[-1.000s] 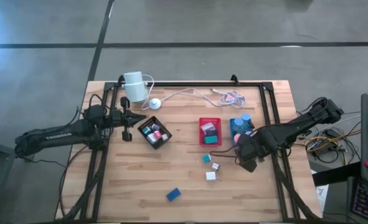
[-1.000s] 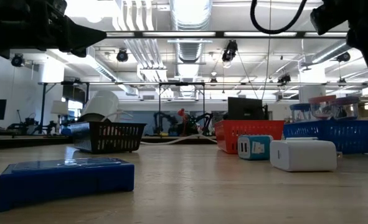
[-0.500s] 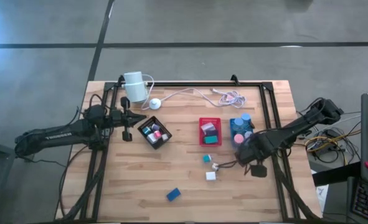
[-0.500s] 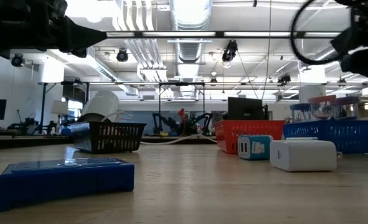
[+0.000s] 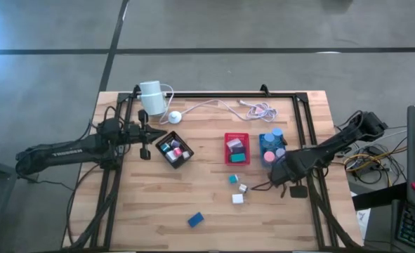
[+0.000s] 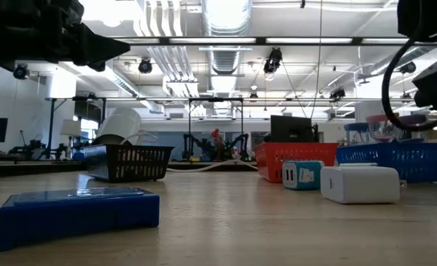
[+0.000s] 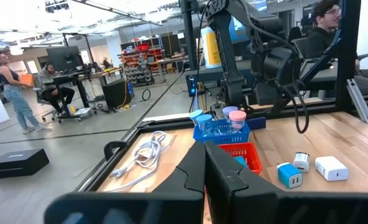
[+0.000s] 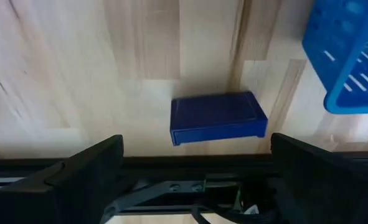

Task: Pick & Place Office items
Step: Put the violet digital clock into the red bin

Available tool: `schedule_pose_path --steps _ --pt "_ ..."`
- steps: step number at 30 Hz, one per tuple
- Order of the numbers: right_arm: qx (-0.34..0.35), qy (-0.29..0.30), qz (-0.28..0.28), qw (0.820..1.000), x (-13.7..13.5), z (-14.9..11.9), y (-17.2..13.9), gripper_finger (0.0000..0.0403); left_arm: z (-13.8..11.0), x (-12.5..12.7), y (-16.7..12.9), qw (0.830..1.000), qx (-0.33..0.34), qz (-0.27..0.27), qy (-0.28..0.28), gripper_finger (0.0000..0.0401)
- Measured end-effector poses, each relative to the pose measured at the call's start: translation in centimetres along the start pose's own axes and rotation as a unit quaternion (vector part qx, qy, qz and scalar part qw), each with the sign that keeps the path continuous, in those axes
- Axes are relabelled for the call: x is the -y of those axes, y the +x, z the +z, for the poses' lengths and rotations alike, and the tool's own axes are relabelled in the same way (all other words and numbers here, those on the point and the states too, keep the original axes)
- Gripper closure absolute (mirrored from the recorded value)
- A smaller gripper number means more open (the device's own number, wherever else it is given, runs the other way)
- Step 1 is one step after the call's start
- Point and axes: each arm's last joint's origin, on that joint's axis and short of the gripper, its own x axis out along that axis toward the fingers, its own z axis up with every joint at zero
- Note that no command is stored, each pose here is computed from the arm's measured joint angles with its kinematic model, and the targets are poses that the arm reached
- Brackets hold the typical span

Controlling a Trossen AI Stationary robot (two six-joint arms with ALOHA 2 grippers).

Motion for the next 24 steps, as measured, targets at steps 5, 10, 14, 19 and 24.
schedule_pose_path --steps 5,10,14,19,24 --pt "-0.002 -0.013 -0.006 1.000 0.2 -0.1 0.5 0.0003 0.0 0.0 0.2 1.000 0.000 0.001 0.002 0.0398" --pt "0.002 -0.015 -0.009 1.000 0.4 0.0 1.5 0.0003 -0.2 0.0 0.3 1.000 -0.004 0.001 0.007 0.0398" --pt "0.006 -0.012 -0.019 1.000 0.8 0.0 2.0 0.0003 -0.2 -0.1 0.3 1.000 -0.006 0.001 0.006 0.0398" --pt "0.009 -0.004 -0.017 1.000 1.0 0.1 2.0 0.0003 -0.2 -0.1 0.3 1.000 -0.006 0.001 0.006 0.0398" --pt "0.009 0.007 -0.015 1.000 1.2 0.2 2.1 0.0003 -0.2 -0.1 0.3 1.000 -0.006 0.001 0.006 0.0398"
